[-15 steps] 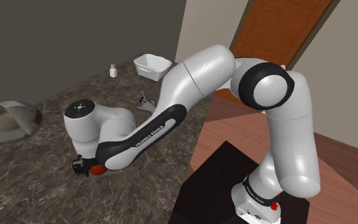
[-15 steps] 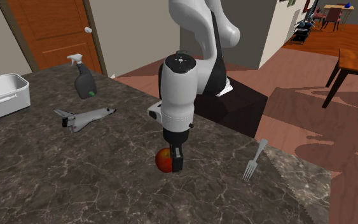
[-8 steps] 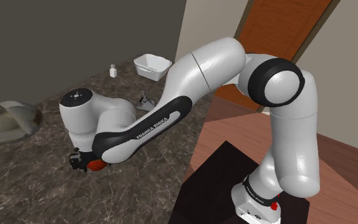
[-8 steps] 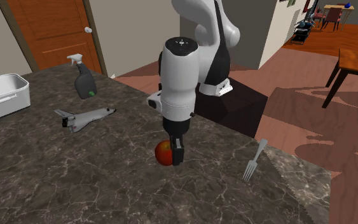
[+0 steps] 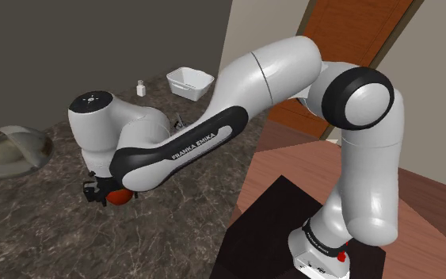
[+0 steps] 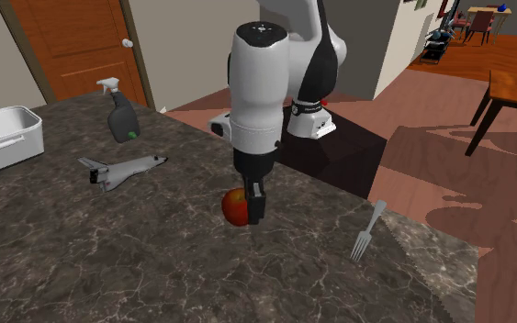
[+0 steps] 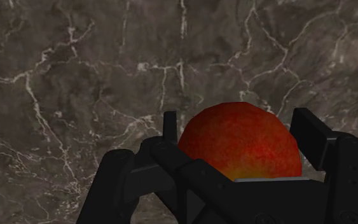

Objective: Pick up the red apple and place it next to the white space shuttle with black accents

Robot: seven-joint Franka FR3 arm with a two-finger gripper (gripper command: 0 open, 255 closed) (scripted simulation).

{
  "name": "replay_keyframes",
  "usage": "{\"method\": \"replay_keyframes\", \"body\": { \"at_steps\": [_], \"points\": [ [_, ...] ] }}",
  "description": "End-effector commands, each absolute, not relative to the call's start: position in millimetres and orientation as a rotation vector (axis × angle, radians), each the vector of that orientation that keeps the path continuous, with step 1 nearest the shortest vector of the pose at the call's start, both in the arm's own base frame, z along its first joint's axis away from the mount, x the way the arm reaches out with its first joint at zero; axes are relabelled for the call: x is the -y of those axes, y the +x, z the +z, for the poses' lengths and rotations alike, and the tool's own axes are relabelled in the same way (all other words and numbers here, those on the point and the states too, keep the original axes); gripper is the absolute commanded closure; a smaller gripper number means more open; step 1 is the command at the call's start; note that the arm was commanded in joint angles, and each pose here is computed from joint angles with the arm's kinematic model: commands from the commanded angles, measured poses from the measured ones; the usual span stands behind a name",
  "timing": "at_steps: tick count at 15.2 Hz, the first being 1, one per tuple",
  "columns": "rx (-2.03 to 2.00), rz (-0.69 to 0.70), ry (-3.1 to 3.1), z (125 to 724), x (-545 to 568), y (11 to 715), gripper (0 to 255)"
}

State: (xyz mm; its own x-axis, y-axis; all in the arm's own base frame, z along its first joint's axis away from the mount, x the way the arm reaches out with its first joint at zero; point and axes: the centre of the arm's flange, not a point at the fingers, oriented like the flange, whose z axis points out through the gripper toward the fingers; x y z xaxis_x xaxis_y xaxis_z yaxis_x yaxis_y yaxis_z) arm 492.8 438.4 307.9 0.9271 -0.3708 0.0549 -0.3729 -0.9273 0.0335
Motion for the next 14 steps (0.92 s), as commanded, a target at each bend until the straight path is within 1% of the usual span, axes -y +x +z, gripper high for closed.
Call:
{"method": "replay_keyframes", "body": {
  "at_steps": [1, 14],
  "points": [
    [0.587, 0.073, 3.041, 319, -439, 493, 255],
    [0.587, 0.073, 3.041, 386, -439, 493, 255]
  ]
}}
